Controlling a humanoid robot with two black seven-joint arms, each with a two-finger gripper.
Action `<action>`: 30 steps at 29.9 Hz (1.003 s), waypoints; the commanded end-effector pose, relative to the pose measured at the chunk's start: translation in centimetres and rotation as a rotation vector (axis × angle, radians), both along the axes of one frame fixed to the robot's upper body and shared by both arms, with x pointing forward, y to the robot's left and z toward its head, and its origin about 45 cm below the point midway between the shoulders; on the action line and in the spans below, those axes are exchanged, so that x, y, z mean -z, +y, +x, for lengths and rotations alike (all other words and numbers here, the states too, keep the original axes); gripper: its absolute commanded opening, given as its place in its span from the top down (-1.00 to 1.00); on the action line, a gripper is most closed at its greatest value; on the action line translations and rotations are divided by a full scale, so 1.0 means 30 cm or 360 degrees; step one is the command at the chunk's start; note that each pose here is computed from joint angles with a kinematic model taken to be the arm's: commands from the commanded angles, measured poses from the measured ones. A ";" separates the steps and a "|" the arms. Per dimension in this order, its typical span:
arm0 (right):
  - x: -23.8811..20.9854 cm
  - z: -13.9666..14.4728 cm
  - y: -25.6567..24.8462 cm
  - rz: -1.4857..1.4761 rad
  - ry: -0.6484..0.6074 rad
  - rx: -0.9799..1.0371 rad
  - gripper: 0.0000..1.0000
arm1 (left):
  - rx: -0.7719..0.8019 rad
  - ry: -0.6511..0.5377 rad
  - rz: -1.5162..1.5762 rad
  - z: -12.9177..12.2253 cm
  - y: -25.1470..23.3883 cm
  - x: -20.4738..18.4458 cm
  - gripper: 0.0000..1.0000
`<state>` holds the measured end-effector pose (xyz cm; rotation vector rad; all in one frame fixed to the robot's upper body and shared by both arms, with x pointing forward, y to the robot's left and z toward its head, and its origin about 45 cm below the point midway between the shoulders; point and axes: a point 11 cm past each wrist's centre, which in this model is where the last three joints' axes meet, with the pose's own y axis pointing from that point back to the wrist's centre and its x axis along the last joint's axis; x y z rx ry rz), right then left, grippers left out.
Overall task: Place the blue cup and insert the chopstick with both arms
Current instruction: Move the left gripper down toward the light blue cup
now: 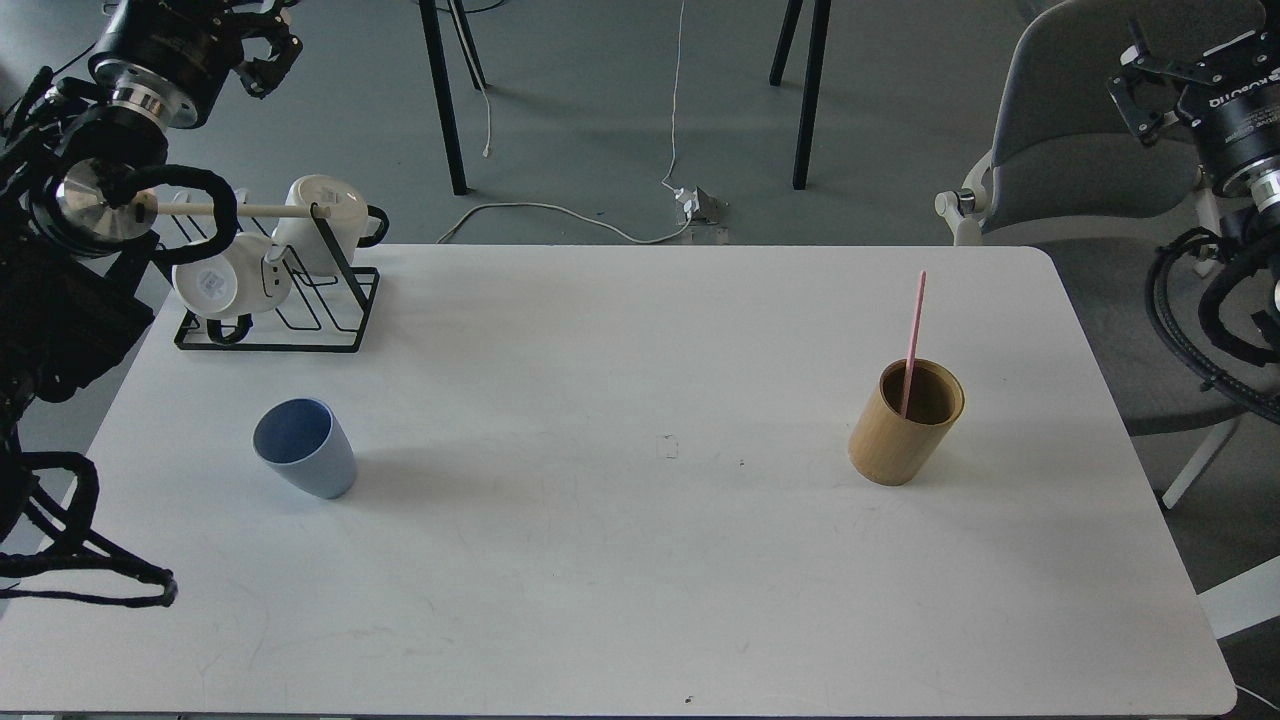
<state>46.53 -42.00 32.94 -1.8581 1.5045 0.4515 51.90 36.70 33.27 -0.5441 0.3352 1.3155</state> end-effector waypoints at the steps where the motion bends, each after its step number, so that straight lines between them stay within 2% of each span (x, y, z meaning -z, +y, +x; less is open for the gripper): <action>1: 0.000 0.000 0.002 0.0001 0.0000 -0.0002 -1.00 | -0.0004 0.0009 0.0001 -0.004 0.004 0.013 -0.99; 8: 0.001 0.000 0.000 0.0001 0.0001 0.0000 -1.00 | -0.0045 -0.0042 -0.0012 -0.018 0.029 0.014 -0.99; 13: 0.003 -0.001 -0.001 -0.0001 0.0002 0.0002 -1.00 | 0.0113 -0.0113 0.0074 -0.047 -0.016 -0.046 -0.99; 19: 0.004 -0.006 -0.015 -0.0002 0.0003 0.0016 -1.00 | 0.0671 -0.0298 0.0871 -0.224 -0.214 -0.151 -0.97; 21: 0.001 -0.009 -0.023 -0.0004 0.0001 0.0024 -1.00 | 0.0818 -0.0320 0.1146 -0.297 -0.260 -0.099 -0.97; 25: 0.003 -0.013 -0.034 -0.0007 0.0005 0.0035 -1.00 | 0.0969 -0.0315 0.1567 -0.404 -0.250 -0.025 -0.94; 30: 0.023 -0.021 -0.040 -0.0006 0.0021 0.0041 -1.00 | 0.1071 -0.0332 0.2178 -0.476 -0.174 0.048 -0.91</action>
